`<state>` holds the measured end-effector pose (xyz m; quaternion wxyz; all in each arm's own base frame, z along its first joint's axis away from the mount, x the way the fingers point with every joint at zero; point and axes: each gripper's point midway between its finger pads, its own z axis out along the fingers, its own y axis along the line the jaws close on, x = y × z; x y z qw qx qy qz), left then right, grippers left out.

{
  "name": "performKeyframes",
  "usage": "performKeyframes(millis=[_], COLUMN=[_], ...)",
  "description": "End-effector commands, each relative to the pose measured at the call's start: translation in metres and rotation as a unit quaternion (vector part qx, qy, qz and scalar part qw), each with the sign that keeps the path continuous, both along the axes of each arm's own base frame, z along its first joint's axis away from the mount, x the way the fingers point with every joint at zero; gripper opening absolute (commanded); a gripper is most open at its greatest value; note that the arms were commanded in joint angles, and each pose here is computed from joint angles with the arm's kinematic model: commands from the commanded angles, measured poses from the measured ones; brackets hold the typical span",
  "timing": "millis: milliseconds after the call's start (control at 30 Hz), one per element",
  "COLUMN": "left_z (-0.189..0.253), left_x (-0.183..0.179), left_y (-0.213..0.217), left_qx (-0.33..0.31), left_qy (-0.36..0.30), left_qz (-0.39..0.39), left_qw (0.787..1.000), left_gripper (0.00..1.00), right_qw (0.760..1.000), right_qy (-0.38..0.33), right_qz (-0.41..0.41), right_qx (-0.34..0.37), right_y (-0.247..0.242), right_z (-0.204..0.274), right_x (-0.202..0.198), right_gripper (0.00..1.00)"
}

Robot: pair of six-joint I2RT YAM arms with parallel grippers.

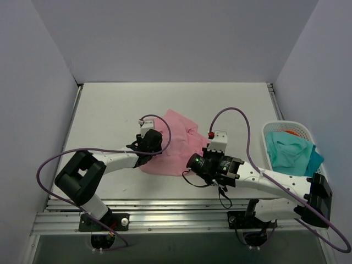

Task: Fold and stack the t-shirts
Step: Flatten the tshirt out

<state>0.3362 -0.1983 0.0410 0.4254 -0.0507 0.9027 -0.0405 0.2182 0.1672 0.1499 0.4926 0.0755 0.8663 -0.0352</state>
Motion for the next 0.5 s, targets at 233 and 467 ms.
performKeyframes(millis=[233, 467], left_z=[-0.0016, -0.0021], left_x=[0.0065, 0.0062], left_y=[0.0032, 0.0050], left_qx=[-0.003, 0.002], left_qy=[-0.006, -0.004], left_qz=[0.025, 0.030], left_qw=[1.000, 1.000], left_gripper=[0.41, 0.12], right_qw=[1.000, 1.000], right_qy=[-0.003, -0.003], right_qz=[0.002, 0.001], right_qx=[-0.019, -0.020], right_y=[0.0017, 0.0017], right_z=[-0.0061, -0.0072], right_x=[0.0030, 0.0045], right_gripper=[0.00, 0.00])
